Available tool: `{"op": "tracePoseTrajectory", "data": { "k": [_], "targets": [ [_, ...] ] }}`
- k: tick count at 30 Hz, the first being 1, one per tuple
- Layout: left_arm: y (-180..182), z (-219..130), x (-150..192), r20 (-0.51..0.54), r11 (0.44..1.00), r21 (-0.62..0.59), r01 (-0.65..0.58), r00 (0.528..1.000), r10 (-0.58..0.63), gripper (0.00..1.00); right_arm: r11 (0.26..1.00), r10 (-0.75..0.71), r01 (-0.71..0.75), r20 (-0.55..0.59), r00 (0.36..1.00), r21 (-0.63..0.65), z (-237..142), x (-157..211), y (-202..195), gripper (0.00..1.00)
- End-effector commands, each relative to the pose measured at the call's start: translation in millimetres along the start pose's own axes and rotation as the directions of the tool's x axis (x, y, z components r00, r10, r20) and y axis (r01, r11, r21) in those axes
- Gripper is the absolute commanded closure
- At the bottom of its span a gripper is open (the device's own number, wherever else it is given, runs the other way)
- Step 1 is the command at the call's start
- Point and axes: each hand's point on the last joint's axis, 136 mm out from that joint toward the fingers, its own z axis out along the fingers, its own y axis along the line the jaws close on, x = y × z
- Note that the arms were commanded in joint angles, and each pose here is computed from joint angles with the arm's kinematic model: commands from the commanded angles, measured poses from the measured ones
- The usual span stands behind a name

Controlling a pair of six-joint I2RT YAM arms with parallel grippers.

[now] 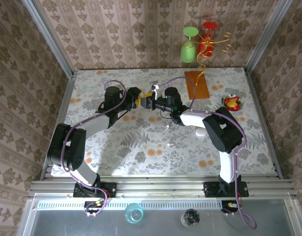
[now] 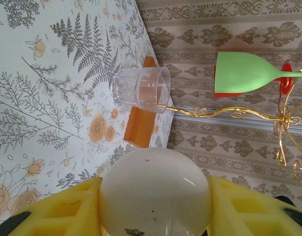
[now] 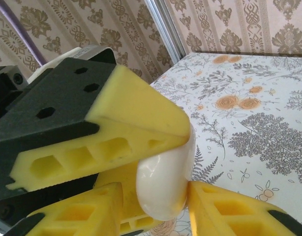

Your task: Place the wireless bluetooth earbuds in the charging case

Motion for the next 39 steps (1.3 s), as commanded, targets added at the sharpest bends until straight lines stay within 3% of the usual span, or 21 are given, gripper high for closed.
{"op": "tracePoseTrajectory", "data": {
  "k": [1, 3, 11, 19, 23, 26, 28, 31, 33, 35, 38, 39],
  "targets": [
    [-11.4, -6.0, 9.9, -0.042, 0.999, 0.042, -0.015, 0.999, 0.017, 0.57, 0.998, -0.028, 0.029, 0.022, 0.999, -0.054, 6.9, -11.9, 9.4, 0.7],
    [-10.8, -6.8, 10.6, -0.044, 0.999, 0.043, -0.011, 0.999, 0.013, 0.57, 0.998, -0.032, 0.033, 0.022, 0.999, -0.054, 6.8, -11.9, 9.5, 0.82],
    [-15.4, -8.5, 11.2, -0.047, 0.998, 0.055, -0.015, 0.999, 0.018, 0.55, 0.993, -0.075, 0.077, 0.026, 0.997, -0.089, 1.8, -15.0, 18.3, 0.84],
    [-33.2, -13.4, 0.5, 0.02, 0.985, 0.156, -0.078, 0.997, 0.076, 0.2, 0.982, -0.138, 0.139, 0.02, 0.99, -0.131, -12.7, -16.9, 31.3, 0.84],
    [-57.4, -24.8, -4.7, 0.09, 0.951, 0.225, -0.211, 0.977, 0.195, 0.04, 0.98, -0.153, 0.154, 0.013, 0.988, -0.126, -26.1, -17.1, 30.6, 0.84],
    [-68.8, -38.8, -5.8, 0.155, 0.906, 0.232, -0.354, 0.933, 0.324, 0.0, 0.98, -0.155, 0.155, 0.003, 0.988, -0.122, -37.7, -16.7, 28.7, 0.85],
    [-66.9, -47.1, -5.4, 0.194, 0.862, 0.197, -0.467, 0.88, 0.433, 0.0, 0.98, -0.161, 0.159, -0.009, 0.987, -0.122, -45.3, -15.7, 27.0, 0.85],
    [-62.4, -61.6, -3.1, 0.248, 0.758, 0.125, -0.64, 0.76, 0.601, 0.0, 0.977, -0.17, 0.163, -0.037, 0.985, -0.136, -59.7, -13.8, 27.0, 0.86],
    [-62.6, -69.2, 9.0, 0.227, 0.625, 0.095, -0.775, 0.628, 0.745, 0.0, 0.974, -0.179, 0.169, -0.059, 0.982, -0.149, -70.6, -12.9, 29.2, 0.86],
    [-60.4, -77.6, 25.5, 0.225, 0.451, 0.062, -0.89, 0.453, 0.863, 0.0, 0.975, -0.175, 0.16, -0.089, 0.981, -0.151, -82.4, -12.2, 30.8, 0.87],
    [-53.9, -88.2, 51.2, 0.205, 0.217, 0.09, -0.972, 0.231, 0.951, 0.0, 0.976, -0.163, 0.142, -0.118, 0.98, -0.164, -98.2, -11.1, 34.0, 0.9],
    [-50.1, -90.0, 57.9, 0.193, 0.167, 0.109, -0.98, 0.186, 0.963, 0.0, 0.976, -0.162, 0.14, -0.124, 0.979, -0.169, -103.3, -11.3, 35.8, 0.9]
  ]
}}
